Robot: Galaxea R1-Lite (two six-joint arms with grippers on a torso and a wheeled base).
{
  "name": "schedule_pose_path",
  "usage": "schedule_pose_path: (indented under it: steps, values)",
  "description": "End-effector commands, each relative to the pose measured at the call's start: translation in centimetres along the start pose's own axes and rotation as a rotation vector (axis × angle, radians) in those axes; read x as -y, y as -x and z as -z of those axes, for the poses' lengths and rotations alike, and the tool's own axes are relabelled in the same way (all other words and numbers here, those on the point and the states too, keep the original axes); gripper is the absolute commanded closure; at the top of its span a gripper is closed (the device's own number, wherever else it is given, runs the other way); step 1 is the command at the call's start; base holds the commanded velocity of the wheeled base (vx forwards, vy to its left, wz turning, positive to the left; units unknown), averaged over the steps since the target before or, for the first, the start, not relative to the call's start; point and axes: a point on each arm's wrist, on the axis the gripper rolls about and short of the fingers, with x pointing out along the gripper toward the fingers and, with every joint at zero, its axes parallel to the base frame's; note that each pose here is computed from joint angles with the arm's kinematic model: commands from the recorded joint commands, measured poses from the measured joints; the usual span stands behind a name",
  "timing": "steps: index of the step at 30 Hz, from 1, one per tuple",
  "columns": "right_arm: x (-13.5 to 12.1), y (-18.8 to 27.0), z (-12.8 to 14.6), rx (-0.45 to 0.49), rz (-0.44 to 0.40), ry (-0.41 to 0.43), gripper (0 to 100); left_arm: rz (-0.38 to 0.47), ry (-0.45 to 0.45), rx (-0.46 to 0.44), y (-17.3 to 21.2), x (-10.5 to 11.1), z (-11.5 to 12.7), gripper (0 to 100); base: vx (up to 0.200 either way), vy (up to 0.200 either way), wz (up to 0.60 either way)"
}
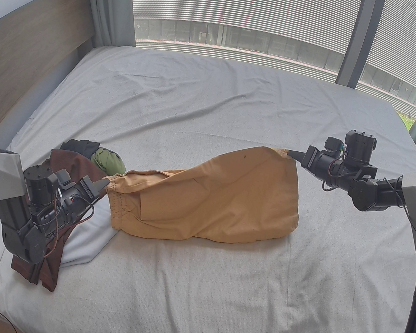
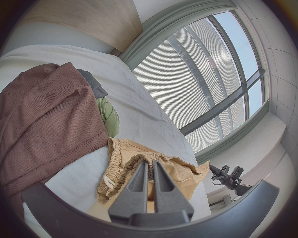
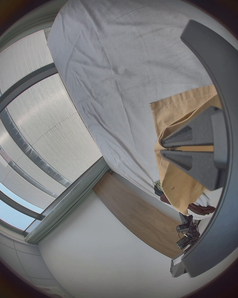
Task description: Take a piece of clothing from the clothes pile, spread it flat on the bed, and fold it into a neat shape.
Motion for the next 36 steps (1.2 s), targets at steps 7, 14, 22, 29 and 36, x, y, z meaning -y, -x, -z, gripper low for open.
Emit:
schedule_pose_path:
  steps: [7,14,22,29,36]
  values:
    - [1.5,-2.2,1.4,-0.009,0.004,-0.005,100,-0.014,-0.002,0.025,-2.2,-1.5,0.5,100,0.0,0.0,0.0]
    - [1.9,-2.9,1.5,0.007,0.014,0.003,100,-0.016,-0.002,0.034,-3.3,-1.9,0.0,100,0.0,0.0,0.0]
    - [2.3,-3.3,1.7,0.011,0.014,0.002,100,-0.029,-0.001,0.043,-3.7,-2.5,-0.3,100,0.0,0.0,0.0]
    - [3.0,-3.8,2.2,0.011,0.018,0.001,100,-0.03,0.0,0.046,-4.1,-2.9,-0.3,100,0.0,0.0,0.0]
    - [2.9,-3.9,2.1,0.014,0.014,0.005,100,-0.031,-0.001,0.045,-4.3,-3.2,-0.2,100,0.0,0.0,0.0]
